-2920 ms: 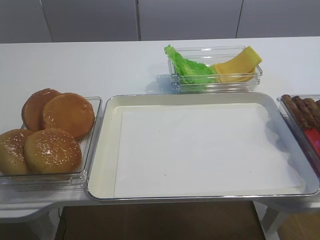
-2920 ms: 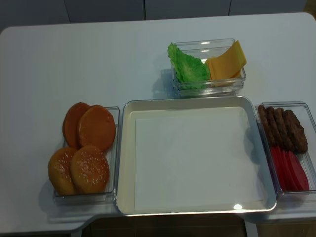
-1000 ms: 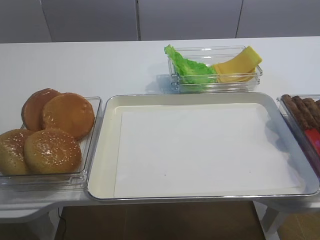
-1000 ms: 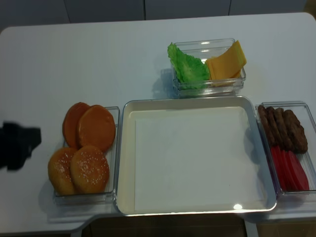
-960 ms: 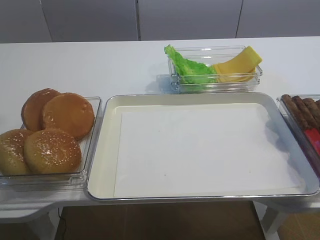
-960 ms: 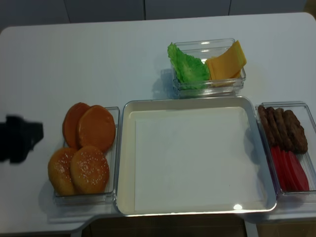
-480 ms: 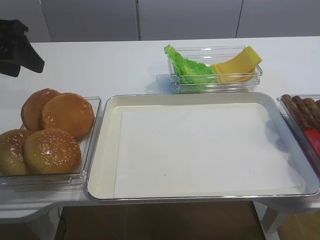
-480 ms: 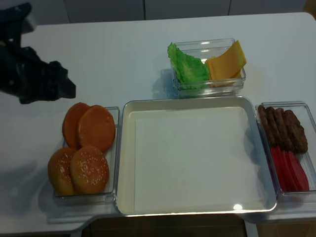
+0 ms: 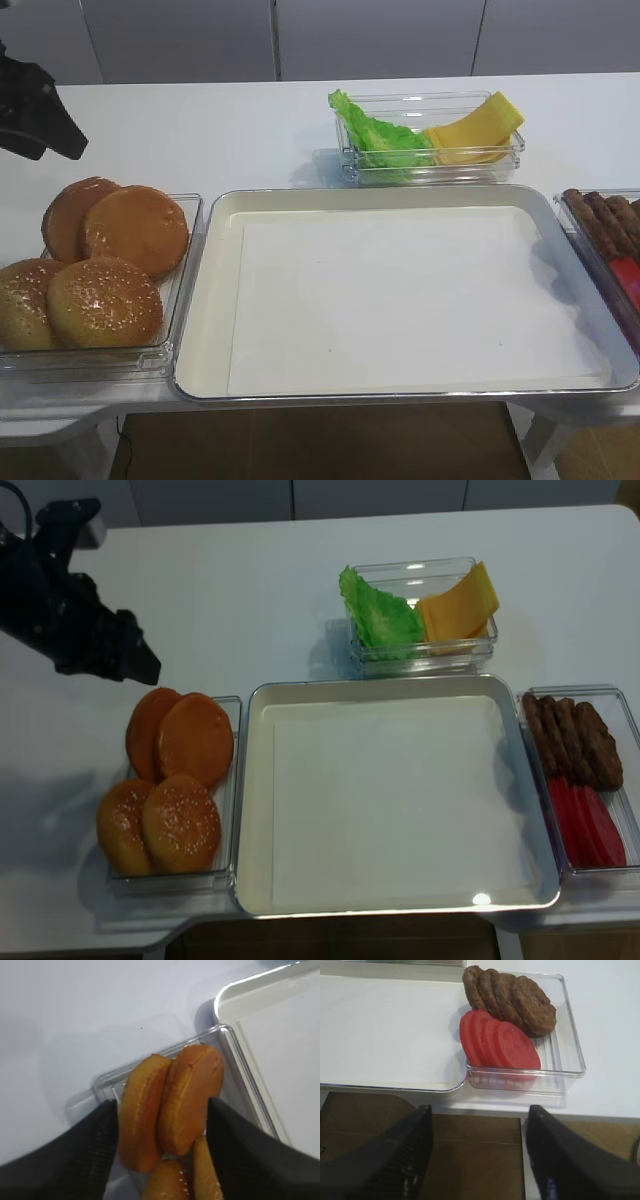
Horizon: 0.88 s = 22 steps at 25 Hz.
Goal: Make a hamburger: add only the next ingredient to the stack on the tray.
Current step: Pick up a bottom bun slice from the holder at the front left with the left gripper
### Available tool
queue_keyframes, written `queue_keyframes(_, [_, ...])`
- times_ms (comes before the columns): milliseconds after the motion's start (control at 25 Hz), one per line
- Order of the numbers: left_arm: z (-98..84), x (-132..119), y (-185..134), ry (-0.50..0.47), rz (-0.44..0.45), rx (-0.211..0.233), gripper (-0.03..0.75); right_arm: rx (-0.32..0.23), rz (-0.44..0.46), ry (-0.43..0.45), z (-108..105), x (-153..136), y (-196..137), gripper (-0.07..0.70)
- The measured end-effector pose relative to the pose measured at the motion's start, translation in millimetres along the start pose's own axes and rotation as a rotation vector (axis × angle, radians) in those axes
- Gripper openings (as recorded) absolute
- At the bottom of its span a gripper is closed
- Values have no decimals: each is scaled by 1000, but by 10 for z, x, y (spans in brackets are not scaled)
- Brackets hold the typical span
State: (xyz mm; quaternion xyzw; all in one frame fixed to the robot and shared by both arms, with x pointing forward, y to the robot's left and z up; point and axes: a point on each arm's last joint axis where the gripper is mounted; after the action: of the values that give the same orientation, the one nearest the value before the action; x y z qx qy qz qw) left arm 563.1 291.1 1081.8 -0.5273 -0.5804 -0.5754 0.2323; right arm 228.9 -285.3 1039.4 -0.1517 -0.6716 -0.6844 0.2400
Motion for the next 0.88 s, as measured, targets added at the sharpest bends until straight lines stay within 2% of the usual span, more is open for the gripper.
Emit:
queue_keyframes(80, [90,-5,20,-7,3,-13,418,0,0,0,0,0,0,449])
queue_keyframes(200, [226,-41,53,-54,-16,9,417,0,0,0,0,0,0,449])
queue_keyframes(280, [285,-73,43,-86,-3,6,417,0,0,0,0,0,0,449])
queue_keyframes(560, [321,-140,8,-120,42,-97,417,0,0,0,0,0,0,449])
queue_keyframes(680, [328,-160,6,-128,50,-122,417,0,0,0,0,0,0,449])
queue_keyframes(880, [372,-296,21,-165,62,-96,417,0,0,0,0,0,0,449])
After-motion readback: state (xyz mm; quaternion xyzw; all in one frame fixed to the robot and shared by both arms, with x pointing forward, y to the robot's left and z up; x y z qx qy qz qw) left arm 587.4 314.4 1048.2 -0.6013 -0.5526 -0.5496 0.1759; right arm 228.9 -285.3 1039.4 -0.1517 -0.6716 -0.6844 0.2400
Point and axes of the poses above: a point on each arm's last joint axis where the gripper is mounted, x pointing back along that axis away from the gripper, z along the wrist's bending axis when the last joint is at zero, y = z × x, and after that the axes turned 2 degrees about -x, right-handed
